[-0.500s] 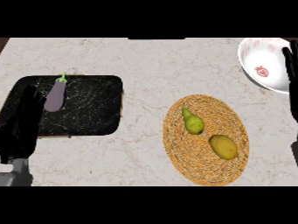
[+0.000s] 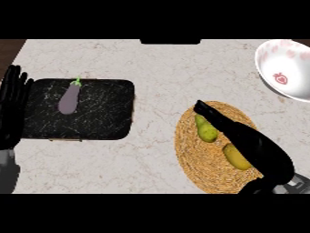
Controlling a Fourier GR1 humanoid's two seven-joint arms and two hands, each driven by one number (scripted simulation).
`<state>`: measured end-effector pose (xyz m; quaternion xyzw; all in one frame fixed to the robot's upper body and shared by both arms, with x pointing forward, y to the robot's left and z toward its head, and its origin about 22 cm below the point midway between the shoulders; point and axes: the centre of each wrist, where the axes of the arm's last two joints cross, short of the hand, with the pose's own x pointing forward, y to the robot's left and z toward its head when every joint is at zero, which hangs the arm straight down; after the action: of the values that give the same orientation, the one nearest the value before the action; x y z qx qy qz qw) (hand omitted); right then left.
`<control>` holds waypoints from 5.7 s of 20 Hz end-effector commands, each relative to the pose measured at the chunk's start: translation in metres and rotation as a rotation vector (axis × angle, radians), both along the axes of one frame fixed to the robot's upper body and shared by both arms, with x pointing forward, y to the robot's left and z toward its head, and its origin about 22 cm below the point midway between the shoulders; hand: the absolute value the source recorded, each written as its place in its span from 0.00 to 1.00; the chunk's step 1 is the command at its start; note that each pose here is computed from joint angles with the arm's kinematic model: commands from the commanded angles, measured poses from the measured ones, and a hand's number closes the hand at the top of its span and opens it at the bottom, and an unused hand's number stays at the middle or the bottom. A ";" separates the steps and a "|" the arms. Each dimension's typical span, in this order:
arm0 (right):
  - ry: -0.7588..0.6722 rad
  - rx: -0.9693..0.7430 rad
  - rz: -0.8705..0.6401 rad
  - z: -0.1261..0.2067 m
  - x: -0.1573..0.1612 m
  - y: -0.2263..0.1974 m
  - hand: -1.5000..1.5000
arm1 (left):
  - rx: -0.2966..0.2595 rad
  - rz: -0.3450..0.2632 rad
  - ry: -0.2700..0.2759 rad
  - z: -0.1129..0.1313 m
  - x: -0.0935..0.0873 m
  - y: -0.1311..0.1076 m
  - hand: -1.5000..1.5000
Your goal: Pick the lemon from the placemat and place it in the bowl
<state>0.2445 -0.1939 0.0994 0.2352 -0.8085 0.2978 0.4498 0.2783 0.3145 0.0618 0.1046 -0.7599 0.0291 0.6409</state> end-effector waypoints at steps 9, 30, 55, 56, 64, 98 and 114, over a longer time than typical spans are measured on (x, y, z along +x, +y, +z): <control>-0.355 -0.251 0.174 0.002 -0.060 -0.096 0.00 | 0.031 0.014 -0.037 0.015 -0.006 0.023 0.50; -0.440 -1.125 0.184 0.099 -0.035 -0.152 0.00 | 0.037 -0.032 -0.049 0.019 0.021 0.004 0.50; -0.387 -1.199 0.162 -0.020 0.008 -0.112 0.00 | 0.024 -0.032 -0.048 0.041 0.023 0.008 0.50; -0.375 -1.174 0.161 -0.024 0.011 -0.152 0.00 | 0.024 -0.044 -0.051 0.024 0.036 0.003 0.50; -0.398 -1.139 0.237 -0.049 0.031 -0.127 0.00 | 0.044 -0.031 -0.053 0.028 0.017 0.015 0.50; -0.481 -1.130 0.144 -0.106 0.056 -0.094 1.00 | 0.026 -0.020 -0.030 0.022 0.021 0.007 0.50; 0.192 -1.384 -0.999 0.026 -0.046 -0.408 1.00 | 0.012 0.001 -0.075 0.027 0.011 0.021 0.50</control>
<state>0.2272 -0.5639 0.0944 -0.3877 -0.4308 0.5464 0.6046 0.2865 0.3394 0.0855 0.1190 -0.7805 0.0309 0.6130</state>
